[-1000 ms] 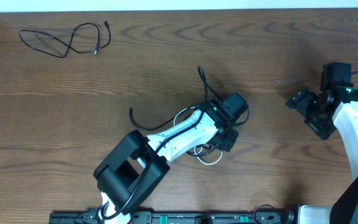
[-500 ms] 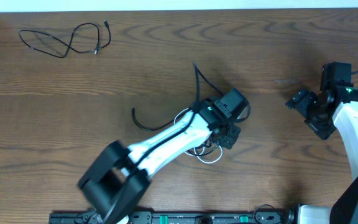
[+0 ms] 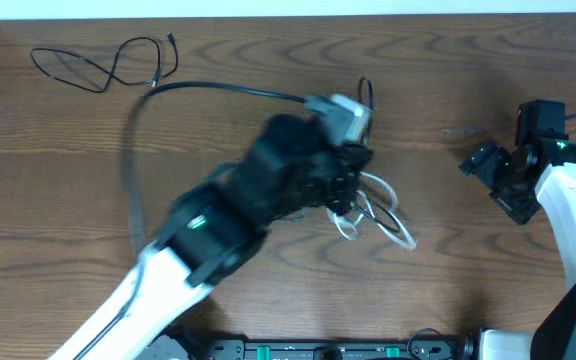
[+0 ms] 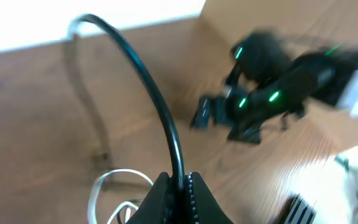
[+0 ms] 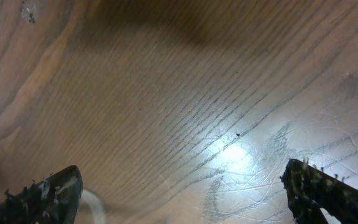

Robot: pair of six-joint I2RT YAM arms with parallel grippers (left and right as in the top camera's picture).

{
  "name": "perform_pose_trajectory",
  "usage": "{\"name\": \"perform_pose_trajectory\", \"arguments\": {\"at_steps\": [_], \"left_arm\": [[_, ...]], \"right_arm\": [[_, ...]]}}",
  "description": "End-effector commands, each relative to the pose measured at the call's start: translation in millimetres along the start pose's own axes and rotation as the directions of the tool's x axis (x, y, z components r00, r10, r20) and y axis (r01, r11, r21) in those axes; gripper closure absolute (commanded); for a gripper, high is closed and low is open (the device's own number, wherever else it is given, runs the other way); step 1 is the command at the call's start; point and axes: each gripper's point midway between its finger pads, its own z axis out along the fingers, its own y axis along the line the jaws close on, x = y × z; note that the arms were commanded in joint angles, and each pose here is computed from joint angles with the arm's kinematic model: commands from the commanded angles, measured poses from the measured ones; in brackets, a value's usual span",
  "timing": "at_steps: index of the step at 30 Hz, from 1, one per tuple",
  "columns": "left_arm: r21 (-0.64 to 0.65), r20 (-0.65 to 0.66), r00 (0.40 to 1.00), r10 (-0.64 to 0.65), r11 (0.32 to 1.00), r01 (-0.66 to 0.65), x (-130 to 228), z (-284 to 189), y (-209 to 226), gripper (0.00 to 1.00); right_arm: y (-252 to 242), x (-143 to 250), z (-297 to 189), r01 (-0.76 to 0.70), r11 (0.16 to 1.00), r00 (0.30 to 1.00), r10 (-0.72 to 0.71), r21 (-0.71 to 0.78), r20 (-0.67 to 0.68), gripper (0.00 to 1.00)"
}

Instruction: Untangle cables

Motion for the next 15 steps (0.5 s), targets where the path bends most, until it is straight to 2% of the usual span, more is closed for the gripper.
{"name": "perform_pose_trajectory", "arguments": {"at_steps": [1,9,15], "left_arm": [[0.010,0.127,0.992,0.007,1.000,-0.009,-32,-34,-4,0.92],[0.014,0.383,0.923,0.034,0.999,-0.043,-87,-93,-8,0.93],[-0.003,0.408,0.912,0.036,0.999,-0.038,-95,-90,-3,0.93]], "right_arm": [[-5,-1,2,-0.009,1.000,1.000,0.009,0.018,0.001,0.01],[-5,-1,2,-0.009,1.000,1.000,0.009,0.018,0.001,0.01],[-5,-1,2,-0.009,1.000,1.000,0.009,0.018,0.001,0.01]]}}
